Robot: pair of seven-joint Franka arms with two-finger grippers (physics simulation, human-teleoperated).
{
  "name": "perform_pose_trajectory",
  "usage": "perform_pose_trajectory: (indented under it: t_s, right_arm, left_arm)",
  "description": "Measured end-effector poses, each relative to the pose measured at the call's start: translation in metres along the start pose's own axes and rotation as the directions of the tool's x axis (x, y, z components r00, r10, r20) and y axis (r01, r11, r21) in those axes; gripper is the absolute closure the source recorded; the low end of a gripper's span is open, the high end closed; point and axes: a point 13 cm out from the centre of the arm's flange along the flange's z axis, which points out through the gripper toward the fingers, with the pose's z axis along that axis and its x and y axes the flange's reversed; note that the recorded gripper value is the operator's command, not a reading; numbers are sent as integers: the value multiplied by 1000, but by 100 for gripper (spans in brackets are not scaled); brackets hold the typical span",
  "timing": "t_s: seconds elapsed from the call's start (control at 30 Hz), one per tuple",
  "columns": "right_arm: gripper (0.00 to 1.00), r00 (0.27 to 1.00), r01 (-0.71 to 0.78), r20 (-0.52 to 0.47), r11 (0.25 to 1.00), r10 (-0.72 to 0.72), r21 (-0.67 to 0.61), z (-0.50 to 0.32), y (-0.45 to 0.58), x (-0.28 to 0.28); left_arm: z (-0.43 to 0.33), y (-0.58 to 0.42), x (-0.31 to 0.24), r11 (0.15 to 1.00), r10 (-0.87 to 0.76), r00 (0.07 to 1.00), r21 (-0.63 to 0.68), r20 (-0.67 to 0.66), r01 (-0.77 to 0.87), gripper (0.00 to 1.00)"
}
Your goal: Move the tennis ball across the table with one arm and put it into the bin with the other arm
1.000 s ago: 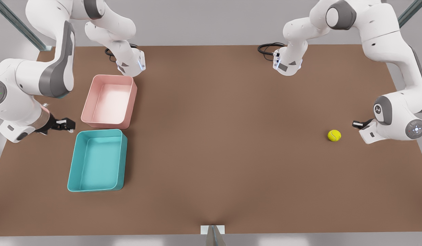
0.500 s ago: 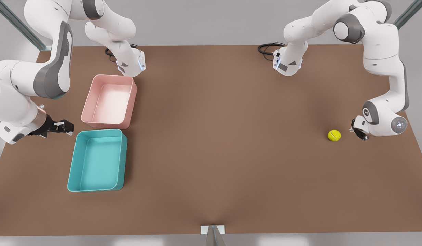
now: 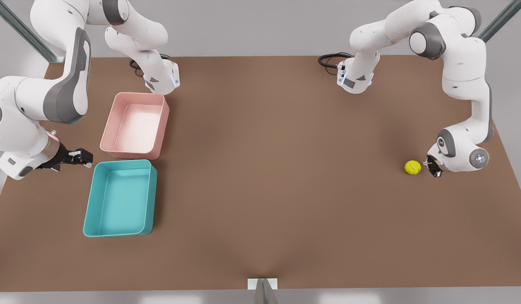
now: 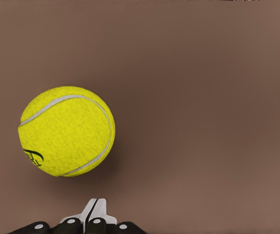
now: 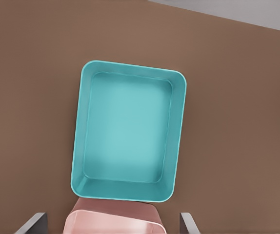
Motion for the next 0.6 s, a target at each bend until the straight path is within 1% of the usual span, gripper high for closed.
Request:
perform_pose_trajectory:
  t_s: [0.1,0.13,0.2,0.27,0.3,0.33,0.4,0.43,0.47,0.5,0.53,0.57,0.6]
  right_arm:
    - [0,1000,1,-2,1000,-1,-4,0,-1,1]
    - [0,1000,1,-3,1000,-1,-4,0,-1,1]
    - [0,1000,3,-5,1000,-3,-5,1,0,2]
    - [0,1000,6,-9,1000,-6,-6,2,1,1]
    - [0,1000,7,-10,1000,-7,-6,3,1,1]
    - [0,1000,8,-11,1000,-8,-7,3,1,1]
    - [0,1000,10,-12,1000,-10,-7,4,1,1]
    - [0,1000,11,-13,1000,-11,-7,4,2,1]
    - [0,1000,11,-13,1000,-11,-7,4,2,1]
    - [0,1000,12,-12,1000,-12,-8,4,2,1]
    - [0,1000,12,-12,1000,-12,-9,4,2,1]
    - [0,1000,12,-11,1000,-12,-9,4,3,0]
    - [0,1000,13,-11,1000,-13,-10,4,3,0]
  left_arm:
    - [-3,2,-10,1000,24,1000,-5,2,-24,79]
    - [-3,-2,-27,1000,9,1000,2,26,-9,79]
    - [-12,3,-97,999,-52,990,14,128,51,79]
    - [-41,22,-207,989,-146,948,33,284,142,79]
    - [-64,33,-245,977,-210,914,47,348,207,79]
    - [-79,38,-266,958,-283,875,80,392,274,79]
    - [-93,40,-285,915,-401,817,148,414,374,79]
    - [-99,39,-292,899,-437,807,165,398,405,61]
    - [-117,39,-300,908,-417,842,127,342,398,0]
    - [-156,36,-300,916,-397,878,56,269,397,0]
    - [-206,30,-280,888,-445,863,-2,240,459,0]
    - [-248,23,-246,822,-548,789,2,277,570,0]
    - [-298,22,-223,776,-598,744,-17,299,631,0]
